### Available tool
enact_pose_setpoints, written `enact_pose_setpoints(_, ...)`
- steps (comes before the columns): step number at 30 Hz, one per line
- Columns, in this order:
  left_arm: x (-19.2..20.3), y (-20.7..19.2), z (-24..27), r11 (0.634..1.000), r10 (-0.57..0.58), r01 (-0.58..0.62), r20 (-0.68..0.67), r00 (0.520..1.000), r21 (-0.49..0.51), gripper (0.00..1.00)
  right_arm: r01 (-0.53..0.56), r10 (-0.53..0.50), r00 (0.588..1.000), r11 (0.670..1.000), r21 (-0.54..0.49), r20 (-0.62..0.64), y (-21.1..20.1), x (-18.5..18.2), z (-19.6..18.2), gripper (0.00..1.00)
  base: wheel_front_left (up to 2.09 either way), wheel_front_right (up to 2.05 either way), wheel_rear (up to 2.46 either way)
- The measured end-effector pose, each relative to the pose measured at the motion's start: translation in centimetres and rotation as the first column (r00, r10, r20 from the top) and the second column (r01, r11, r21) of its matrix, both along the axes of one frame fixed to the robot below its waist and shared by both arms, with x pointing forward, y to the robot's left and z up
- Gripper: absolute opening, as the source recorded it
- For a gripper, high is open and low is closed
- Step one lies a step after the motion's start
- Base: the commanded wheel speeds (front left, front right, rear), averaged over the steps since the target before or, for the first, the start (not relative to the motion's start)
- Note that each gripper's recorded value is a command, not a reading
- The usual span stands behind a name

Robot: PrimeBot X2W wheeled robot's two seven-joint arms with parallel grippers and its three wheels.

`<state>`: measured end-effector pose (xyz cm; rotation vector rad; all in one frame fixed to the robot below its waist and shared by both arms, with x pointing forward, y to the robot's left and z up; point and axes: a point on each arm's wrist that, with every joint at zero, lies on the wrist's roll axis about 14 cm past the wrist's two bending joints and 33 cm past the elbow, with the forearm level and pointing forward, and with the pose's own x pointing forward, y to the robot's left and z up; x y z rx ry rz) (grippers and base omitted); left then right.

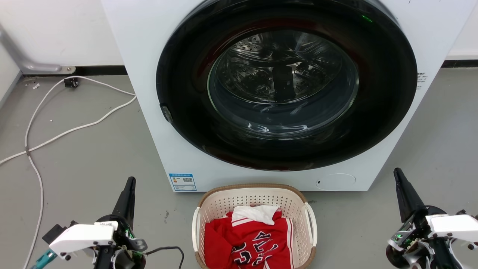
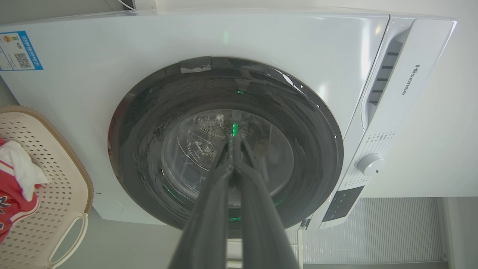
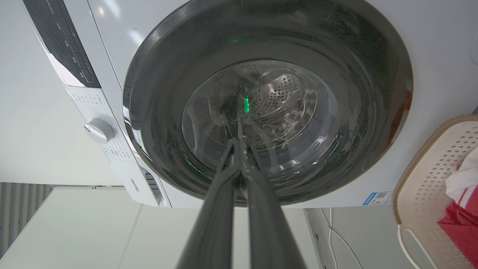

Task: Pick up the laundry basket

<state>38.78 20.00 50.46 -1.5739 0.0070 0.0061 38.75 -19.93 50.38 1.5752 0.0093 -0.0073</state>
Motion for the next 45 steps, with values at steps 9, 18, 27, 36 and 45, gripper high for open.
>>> enact_pose_setpoints(9,-1.2,0.0,-2.5,1.0,0.015,-0.014,-0.077,0.997,0.017,1.0,0.017,-0.018,0.996,1.0,-0.014,-0.084,-0.2,-1.4,-2.8,1.0,0.0,0.0,0.0)
enact_pose_setpoints(18,-1.0,0.3,-1.4,0.983,0.038,-0.027,-0.056,0.998,0.179,1.0,0.024,-0.035,0.998,0.978,-0.205,-0.05,-0.4,-1.1,-1.5,1.0,0.0,0.0,0.0)
enact_pose_setpoints(27,-1.0,0.0,-0.8,0.931,0.045,-0.022,-0.055,0.998,0.363,1.0,0.015,-0.024,1.0,0.909,-0.416,-0.016,0.1,-1.2,-0.4,1.0,0.0,0.0,0.0)
enact_pose_setpoints(36,-1.0,-0.3,-0.2,0.859,0.052,-0.022,-0.043,0.998,0.511,1.0,0.003,-0.004,1.0,0.801,-0.599,0.0,0.8,-1.5,0.0,1.0,0.0,0.0,0.0)
enact_pose_setpoints(45,-1.2,-0.6,0.0,0.768,0.061,-0.025,-0.034,0.998,0.639,1.0,-0.006,0.01,1.0,0.687,-0.726,0.002,1.2,-1.9,-0.2,1.0,0.0,0.0,0.0)
